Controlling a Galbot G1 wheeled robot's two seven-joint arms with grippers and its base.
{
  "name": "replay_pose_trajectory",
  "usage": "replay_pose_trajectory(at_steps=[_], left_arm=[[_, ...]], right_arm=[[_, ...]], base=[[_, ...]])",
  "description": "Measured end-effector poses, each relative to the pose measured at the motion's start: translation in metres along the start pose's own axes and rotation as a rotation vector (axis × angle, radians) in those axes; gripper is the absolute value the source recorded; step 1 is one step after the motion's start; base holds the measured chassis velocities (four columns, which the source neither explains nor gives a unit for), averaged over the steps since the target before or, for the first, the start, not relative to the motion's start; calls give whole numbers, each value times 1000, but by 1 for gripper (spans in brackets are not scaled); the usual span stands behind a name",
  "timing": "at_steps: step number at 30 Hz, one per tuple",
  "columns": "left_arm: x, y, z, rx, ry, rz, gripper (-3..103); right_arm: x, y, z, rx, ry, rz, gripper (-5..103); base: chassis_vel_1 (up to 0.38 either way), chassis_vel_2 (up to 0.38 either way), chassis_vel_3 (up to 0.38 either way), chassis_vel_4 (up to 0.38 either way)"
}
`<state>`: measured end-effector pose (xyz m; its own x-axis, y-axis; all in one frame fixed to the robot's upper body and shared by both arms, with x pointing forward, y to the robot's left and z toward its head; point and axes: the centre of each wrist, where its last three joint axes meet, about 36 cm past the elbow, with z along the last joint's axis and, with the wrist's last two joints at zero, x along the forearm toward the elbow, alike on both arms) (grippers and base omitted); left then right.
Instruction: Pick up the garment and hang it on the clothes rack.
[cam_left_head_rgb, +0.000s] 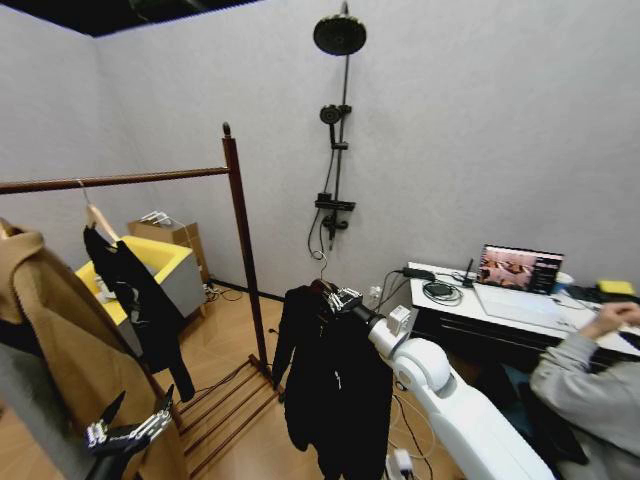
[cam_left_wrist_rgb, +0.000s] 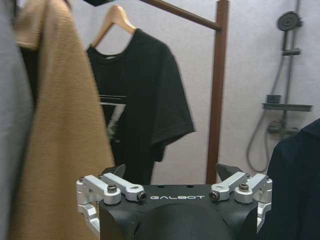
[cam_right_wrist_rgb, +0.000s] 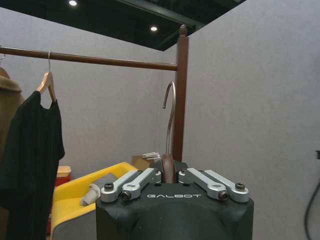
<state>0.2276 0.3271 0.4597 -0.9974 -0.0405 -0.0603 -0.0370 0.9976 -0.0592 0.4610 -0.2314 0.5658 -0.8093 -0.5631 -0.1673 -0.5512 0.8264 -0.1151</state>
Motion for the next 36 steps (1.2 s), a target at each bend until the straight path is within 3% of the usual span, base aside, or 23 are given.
replay_pose_trajectory(at_steps=[22,36], left_arm=[[0,0,0,0,0,0,100],[0,0,0,0,0,0,100]], right_arm=[[-7,-3,4,3,16,15,9],[-9,-6,8,-3,11,37,9]], base=[[54,207,204,42],[64,112,100,66]])
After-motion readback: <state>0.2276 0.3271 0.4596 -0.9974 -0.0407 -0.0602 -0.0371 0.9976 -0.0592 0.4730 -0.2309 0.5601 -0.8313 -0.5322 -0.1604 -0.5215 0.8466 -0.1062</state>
